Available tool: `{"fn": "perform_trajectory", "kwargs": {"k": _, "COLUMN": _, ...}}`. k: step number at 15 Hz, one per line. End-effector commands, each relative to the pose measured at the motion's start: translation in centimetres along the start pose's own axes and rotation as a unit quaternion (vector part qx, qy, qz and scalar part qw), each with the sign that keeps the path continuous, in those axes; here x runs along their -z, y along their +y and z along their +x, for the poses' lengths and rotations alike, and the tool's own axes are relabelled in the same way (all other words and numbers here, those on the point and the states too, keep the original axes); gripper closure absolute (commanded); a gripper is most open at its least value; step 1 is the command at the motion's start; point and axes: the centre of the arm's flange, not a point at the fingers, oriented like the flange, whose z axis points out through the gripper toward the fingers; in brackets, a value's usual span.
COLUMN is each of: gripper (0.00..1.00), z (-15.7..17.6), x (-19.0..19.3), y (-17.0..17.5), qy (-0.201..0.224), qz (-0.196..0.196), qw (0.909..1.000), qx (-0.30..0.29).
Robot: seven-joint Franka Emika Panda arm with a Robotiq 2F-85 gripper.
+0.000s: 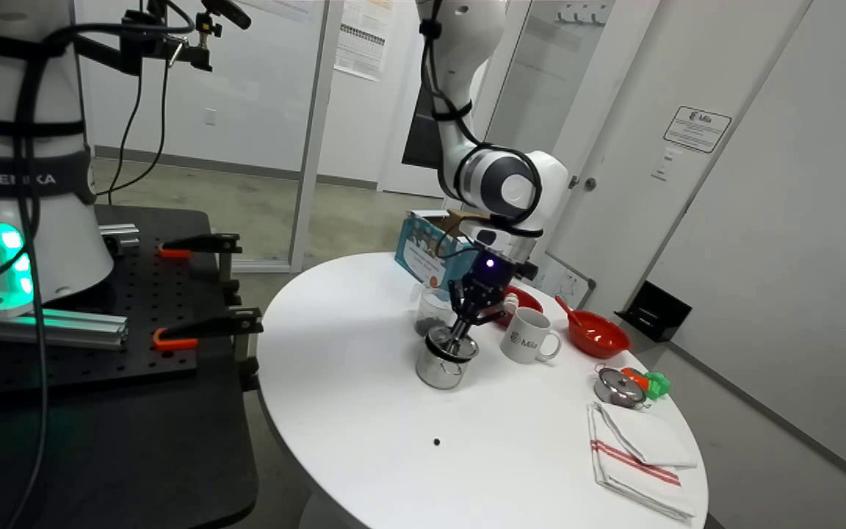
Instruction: Remove the lid from the pot and put some of the object from the measuring cup into the pot, and put the lid back on
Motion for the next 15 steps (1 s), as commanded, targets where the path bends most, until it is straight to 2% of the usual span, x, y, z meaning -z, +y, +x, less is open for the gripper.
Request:
{"fn": "perform_trajectory", "kwargs": {"k": 1, "gripper": 0.99, "z": 2.5, "x": 0.2, "y": 1.7, "qy": -0.016, "qz": -0.004, "qw": 0.9999, "qx": -0.001}}
{"fn": "perform_trajectory", "kwargs": {"k": 10, "gripper": 0.99, "z": 6.8, "x": -0.3, "y": 2.4, "qy": -0.036, "qz": -0.008, "qw": 0.9991, "qx": -0.018}}
{"fn": "perform_trajectory", "kwargs": {"k": 15, "gripper": 0.99, "z": 8.0, "x": -0.4, "y": 3.1, "qy": -0.046, "qz": -0.007, "qw": 0.9987, "qx": -0.022}}
